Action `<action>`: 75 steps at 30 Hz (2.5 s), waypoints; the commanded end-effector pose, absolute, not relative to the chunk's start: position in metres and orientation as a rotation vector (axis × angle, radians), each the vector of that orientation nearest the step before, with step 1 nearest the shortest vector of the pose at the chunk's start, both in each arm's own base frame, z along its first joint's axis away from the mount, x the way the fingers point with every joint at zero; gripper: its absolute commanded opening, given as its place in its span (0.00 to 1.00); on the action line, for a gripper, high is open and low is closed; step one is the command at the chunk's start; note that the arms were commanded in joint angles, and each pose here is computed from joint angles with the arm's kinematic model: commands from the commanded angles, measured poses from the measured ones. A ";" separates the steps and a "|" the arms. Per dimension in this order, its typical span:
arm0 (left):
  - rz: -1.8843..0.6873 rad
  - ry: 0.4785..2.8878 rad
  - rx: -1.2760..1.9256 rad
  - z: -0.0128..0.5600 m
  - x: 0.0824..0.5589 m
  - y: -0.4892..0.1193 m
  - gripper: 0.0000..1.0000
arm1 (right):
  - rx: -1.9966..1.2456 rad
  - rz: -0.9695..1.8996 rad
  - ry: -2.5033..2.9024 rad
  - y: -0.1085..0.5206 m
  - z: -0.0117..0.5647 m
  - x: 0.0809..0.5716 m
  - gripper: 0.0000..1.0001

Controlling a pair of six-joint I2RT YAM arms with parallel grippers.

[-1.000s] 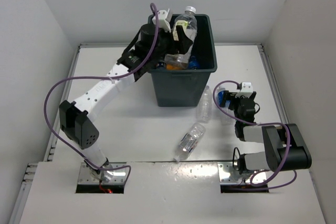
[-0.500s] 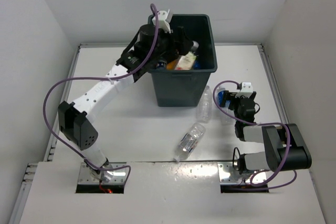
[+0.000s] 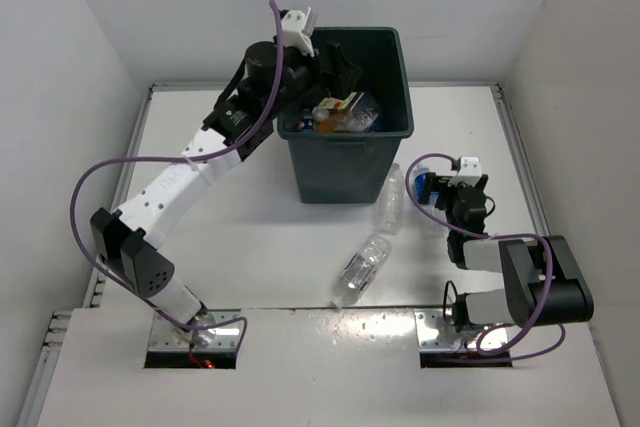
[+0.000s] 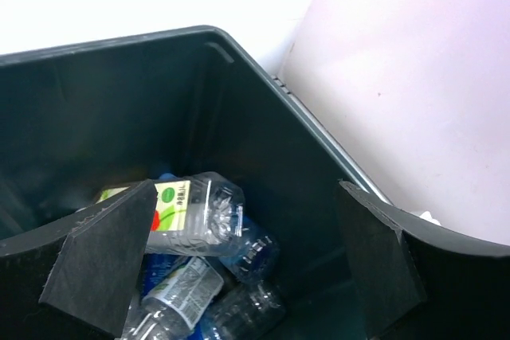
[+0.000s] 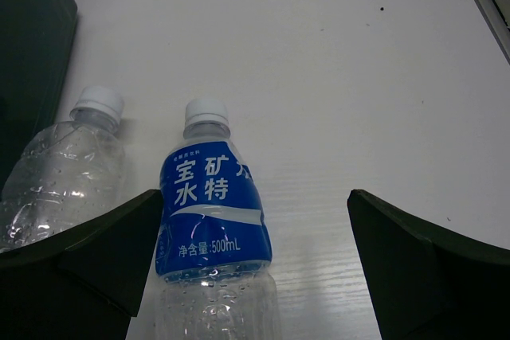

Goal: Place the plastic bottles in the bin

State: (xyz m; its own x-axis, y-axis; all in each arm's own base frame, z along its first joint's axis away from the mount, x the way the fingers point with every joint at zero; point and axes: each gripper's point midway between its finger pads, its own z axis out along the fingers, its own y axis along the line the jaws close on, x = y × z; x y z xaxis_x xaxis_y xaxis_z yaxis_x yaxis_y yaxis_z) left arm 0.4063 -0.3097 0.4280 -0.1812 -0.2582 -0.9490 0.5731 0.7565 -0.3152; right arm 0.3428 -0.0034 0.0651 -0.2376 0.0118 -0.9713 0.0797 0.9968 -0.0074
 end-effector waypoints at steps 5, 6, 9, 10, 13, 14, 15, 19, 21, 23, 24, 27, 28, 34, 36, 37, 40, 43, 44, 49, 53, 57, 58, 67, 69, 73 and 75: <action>-0.667 1.253 0.391 0.522 0.355 -0.281 1.00 | 0.074 -0.060 1.751 -0.004 0.082 0.353 1.00; -0.655 1.201 0.433 0.531 0.343 -0.284 1.00 | 0.074 -0.060 1.751 -0.004 0.082 0.353 1.00; -0.560 1.098 0.627 0.539 0.307 -0.304 1.00 | 0.074 -0.060 1.751 -0.004 0.082 0.353 1.00; -0.587 1.122 0.704 0.525 0.291 -0.321 1.00 | 0.074 -0.060 1.751 -0.004 0.082 0.353 1.00; -0.673 1.100 0.831 0.504 0.251 -0.353 1.00 | 0.074 -0.060 1.751 -0.004 0.082 0.353 1.00; -0.708 1.110 0.863 0.493 0.239 -0.361 1.00 | 0.074 -0.060 1.751 -0.004 0.082 0.353 1.00; -0.740 1.155 0.904 0.464 0.231 -0.375 1.00 | 0.074 -0.060 1.751 -0.004 0.082 0.353 1.00; -0.775 1.257 1.042 0.384 0.182 -0.397 1.00 | 0.074 -0.060 1.751 -0.004 0.082 0.353 1.00; -0.774 1.342 1.110 0.329 0.163 -0.399 1.00 | 0.074 -0.060 1.751 -0.004 0.082 0.353 1.00; -0.797 1.374 1.129 0.306 0.150 -0.401 1.00 | 0.074 -0.060 1.751 -0.004 0.082 0.353 1.00; -0.801 1.399 1.148 0.292 0.145 -0.400 1.00 | 0.074 -0.060 1.751 -0.004 0.082 0.353 1.00; -0.796 1.466 1.141 0.255 0.142 -0.397 1.00 | 0.074 -0.060 1.751 -0.004 0.082 0.353 1.00; -0.786 1.515 1.162 0.230 0.141 -0.396 1.00 | 0.074 -0.060 1.751 -0.004 0.082 0.353 1.00; -0.697 1.695 1.158 0.164 0.152 -0.398 1.00 | 0.074 -0.060 1.751 -0.004 0.082 0.353 1.00; -0.689 1.729 1.200 0.141 0.149 -0.401 1.00 | 0.074 -0.060 1.751 -0.004 0.082 0.353 1.00; -0.705 1.723 1.206 0.142 0.148 -0.405 1.00 | 0.074 -0.060 1.751 -0.004 0.082 0.353 1.00; -0.702 1.754 1.224 0.128 0.147 -0.409 1.00 | 0.074 -0.060 1.751 -0.004 0.082 0.353 1.00; -0.688 1.801 1.221 0.120 0.153 -0.417 1.00 | 0.074 -0.060 1.751 -0.004 0.082 0.353 1.00; -0.677 1.837 1.208 0.112 0.158 -0.414 1.00 | 0.074 -0.060 1.751 -0.004 0.082 0.353 1.00; -0.662 1.911 1.223 0.092 0.169 -0.416 1.00 | 0.074 -0.060 1.751 -0.004 0.082 0.353 1.00; -0.681 1.973 1.252 0.077 0.168 -0.424 1.00 | 0.074 -0.060 1.751 -0.004 0.082 0.353 1.00; -0.688 2.007 1.234 0.075 0.171 -0.427 1.00 | 0.074 -0.060 1.751 -0.004 0.082 0.353 1.00; -0.671 2.032 1.234 0.068 0.174 -0.423 1.00 | 0.074 -0.060 1.751 -0.004 0.082 0.353 1.00; -0.659 2.132 1.256 0.041 0.169 -0.417 0.91 | 0.074 -0.060 1.751 -0.004 0.082 0.353 1.00; -0.647 2.150 1.265 0.036 0.168 -0.414 0.88 | 0.074 -0.060 1.751 -0.004 0.082 0.353 1.00; -0.610 2.151 1.252 0.039 0.177 -0.411 0.77 | 0.074 -0.060 1.751 -0.004 0.082 0.353 1.00; -0.568 2.099 1.241 0.056 0.182 -0.410 0.74 | 0.074 -0.060 1.751 -0.004 0.082 0.353 1.00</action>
